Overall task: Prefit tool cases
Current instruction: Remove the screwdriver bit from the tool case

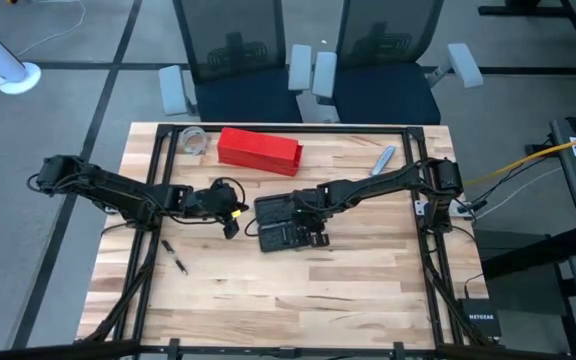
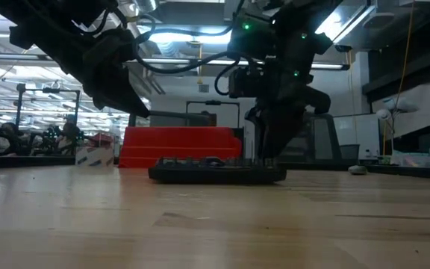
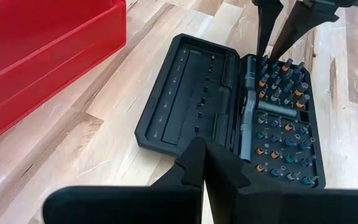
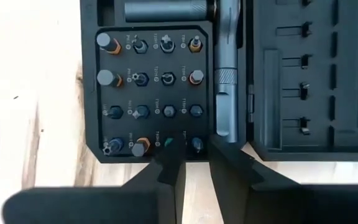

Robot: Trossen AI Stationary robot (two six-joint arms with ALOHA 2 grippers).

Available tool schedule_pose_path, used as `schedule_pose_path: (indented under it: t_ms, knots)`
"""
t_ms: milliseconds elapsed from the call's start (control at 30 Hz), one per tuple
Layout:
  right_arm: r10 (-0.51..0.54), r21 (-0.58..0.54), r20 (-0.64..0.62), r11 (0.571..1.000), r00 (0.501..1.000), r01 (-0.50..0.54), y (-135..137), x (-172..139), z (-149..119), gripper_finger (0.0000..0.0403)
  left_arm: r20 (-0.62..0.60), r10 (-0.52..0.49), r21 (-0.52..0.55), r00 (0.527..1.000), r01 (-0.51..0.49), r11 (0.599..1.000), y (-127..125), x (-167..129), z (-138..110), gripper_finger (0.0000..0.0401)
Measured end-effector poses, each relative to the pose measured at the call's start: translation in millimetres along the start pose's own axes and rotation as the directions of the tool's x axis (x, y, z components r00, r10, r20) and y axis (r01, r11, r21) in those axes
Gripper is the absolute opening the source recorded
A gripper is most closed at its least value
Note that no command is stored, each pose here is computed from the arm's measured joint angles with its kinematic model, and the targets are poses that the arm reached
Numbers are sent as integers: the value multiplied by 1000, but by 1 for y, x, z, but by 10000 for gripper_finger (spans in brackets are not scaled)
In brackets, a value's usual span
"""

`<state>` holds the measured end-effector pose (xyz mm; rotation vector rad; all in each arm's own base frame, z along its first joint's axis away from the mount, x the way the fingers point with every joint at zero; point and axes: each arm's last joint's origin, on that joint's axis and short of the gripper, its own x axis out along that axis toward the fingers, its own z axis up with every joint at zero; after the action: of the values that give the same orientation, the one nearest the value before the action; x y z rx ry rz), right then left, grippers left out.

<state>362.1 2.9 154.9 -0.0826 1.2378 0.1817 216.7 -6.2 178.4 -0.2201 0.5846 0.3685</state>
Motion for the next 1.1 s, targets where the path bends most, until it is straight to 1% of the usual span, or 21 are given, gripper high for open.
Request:
schedule_pose_path:
  t_ms: [167,233,300,333,433,567,667,733,833,933,1100]
  knots:
    - [5,-1,-1,1000,1000,-5,0,1,0,65,-1,0,1,1000,0,1000,0,0,0,0]
    - [5,0,-3,1000,1000,-5,0,1,0,49,1,3,1,1000,-3,1000,0,0,0,0]
    - [8,0,-3,1000,1000,-8,0,2,0,19,3,5,1,1000,-5,1000,0,0,0,0]
    - [11,0,-1,1000,1000,-11,0,2,0,11,5,5,0,1000,-5,1000,0,0,0,0]
    - [12,10,8,1000,1000,-12,0,1,1,7,18,0,-13,1000,0,1000,0,0,2,0]
    - [11,37,26,999,1000,-12,-1,-4,2,3,88,-32,-31,996,35,999,-5,-2,10,0]
    - [20,60,51,998,998,-23,-2,-9,3,2,176,-77,-1,981,78,997,-13,-5,23,0]
    - [18,67,51,998,999,-22,-4,-9,3,1,195,-102,38,975,97,995,-16,-5,25,0]
    - [35,75,60,996,998,-39,-4,-9,3,1,139,-124,75,982,114,991,-18,4,18,0]
    - [35,87,59,995,998,-40,-4,-9,3,1,101,-161,62,982,155,986,-22,17,11,0]
    - [36,94,61,995,997,-42,-3,-9,4,0,125,-231,60,965,225,972,-32,44,3,0]
